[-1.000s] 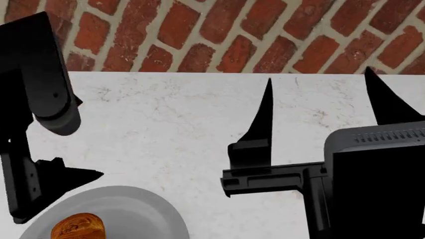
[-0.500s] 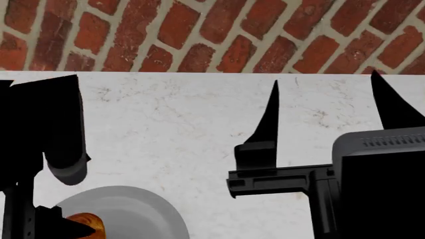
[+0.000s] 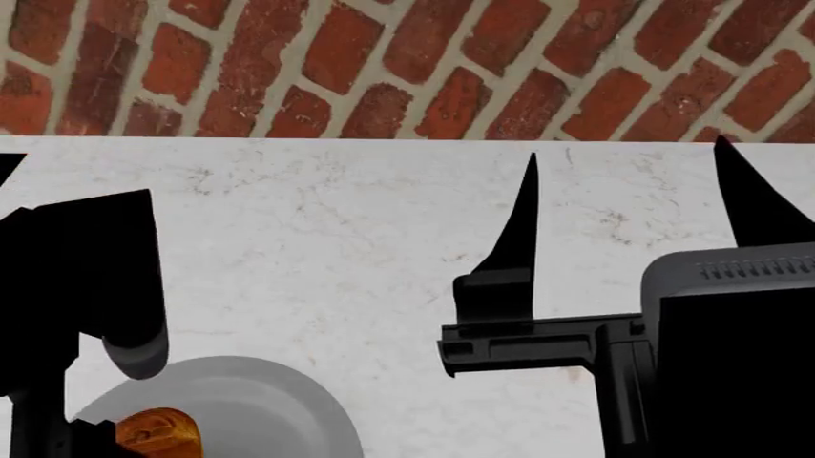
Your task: Place all breads on the cutting board.
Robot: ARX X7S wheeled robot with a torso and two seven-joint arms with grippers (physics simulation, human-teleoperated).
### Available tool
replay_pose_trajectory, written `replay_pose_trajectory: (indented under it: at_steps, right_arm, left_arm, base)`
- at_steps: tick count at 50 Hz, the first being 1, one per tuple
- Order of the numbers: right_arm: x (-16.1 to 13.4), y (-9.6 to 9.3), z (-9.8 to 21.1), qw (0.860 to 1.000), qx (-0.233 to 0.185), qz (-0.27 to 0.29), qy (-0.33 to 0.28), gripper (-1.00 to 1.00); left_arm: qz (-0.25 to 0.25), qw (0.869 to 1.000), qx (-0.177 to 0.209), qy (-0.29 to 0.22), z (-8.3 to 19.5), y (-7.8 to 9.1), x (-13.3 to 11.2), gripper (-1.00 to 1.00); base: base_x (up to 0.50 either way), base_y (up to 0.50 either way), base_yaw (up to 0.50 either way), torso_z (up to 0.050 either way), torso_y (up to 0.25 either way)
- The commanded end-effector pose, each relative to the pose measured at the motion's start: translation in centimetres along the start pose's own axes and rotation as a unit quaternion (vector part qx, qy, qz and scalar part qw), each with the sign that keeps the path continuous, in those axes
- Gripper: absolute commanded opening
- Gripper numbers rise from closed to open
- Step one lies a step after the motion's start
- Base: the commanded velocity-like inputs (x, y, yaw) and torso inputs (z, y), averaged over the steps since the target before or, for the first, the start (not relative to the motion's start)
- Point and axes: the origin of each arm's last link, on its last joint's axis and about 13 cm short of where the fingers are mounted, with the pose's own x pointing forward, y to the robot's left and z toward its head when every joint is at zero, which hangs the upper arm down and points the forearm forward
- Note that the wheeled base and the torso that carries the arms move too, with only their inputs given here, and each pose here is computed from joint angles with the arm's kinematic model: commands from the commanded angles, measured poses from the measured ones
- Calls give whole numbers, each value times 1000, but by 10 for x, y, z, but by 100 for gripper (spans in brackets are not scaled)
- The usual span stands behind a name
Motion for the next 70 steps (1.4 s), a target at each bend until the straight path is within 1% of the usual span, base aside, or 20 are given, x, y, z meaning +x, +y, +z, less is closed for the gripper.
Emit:
replay_pose_trajectory:
  at_steps: [1,4,6,15,24,27,31,38,39,48,62,63,65,70]
  right_arm:
    - [0,0,-2,1000,1,0,2,100]
    - [0,-1,-2,1000,1,-2,1,100]
    - [-1,-3,-1,1000,1,-6,1,100]
    - [0,-2,-3,1000,6,-7,1,100]
    - [0,-3,-7,1000,12,-12,4,100]
    - [-1,-3,-7,1000,11,-12,5,100]
    - [0,-3,-8,1000,12,-13,4,100]
    - [0,-3,-9,1000,12,-11,5,100]
    - [-1,-3,-9,1000,12,-11,6,100]
    - [-2,-4,-10,1000,13,-12,6,100]
    - [-2,-3,-11,1000,12,-13,7,100]
    - [-2,-4,-11,1000,12,-14,8,100]
    - [-2,-5,-11,1000,11,-15,7,100]
    - [-3,-3,-12,1000,16,-15,6,100]
  left_arm:
    - [-4,1000,-17,3,-6,8,18,100]
    - [-12,1000,-20,0,-7,10,28,100]
    - [-18,1000,-20,11,-9,10,37,100]
    - [-25,999,-24,27,-15,9,46,100]
    - [-25,998,-31,42,-18,9,50,100]
    - [-24,999,-29,39,-17,9,47,100]
    - [-24,998,-37,53,-19,8,48,100]
    - [-21,997,-40,59,-19,12,52,100]
    - [-28,997,-36,59,-19,11,53,100]
    - [-27,996,-36,77,-23,8,57,100]
    - [-36,996,-36,79,-28,9,69,100]
    - [-34,996,-34,75,-27,9,67,-100]
    - [-34,997,-27,65,-24,7,62,-100]
    - [-24,998,-25,58,-19,8,54,-100]
  base:
    - [0,0,0,0,0]
    - [0,0,0,0,0]
    - [0,0,0,0,0]
    - [0,0,0,0,0]
    - [0,0,0,0,0]
    - [0,0,0,0,0]
    - [0,0,0,0,0]
    - [0,0,0,0,0]
    - [0,0,0,0,0]
    - [0,0,0,0,0]
    - [0,0,0,0,0]
    - [0,0,0,0,0]
    - [0,0,0,0,0]
    - [0,0,0,0,2]
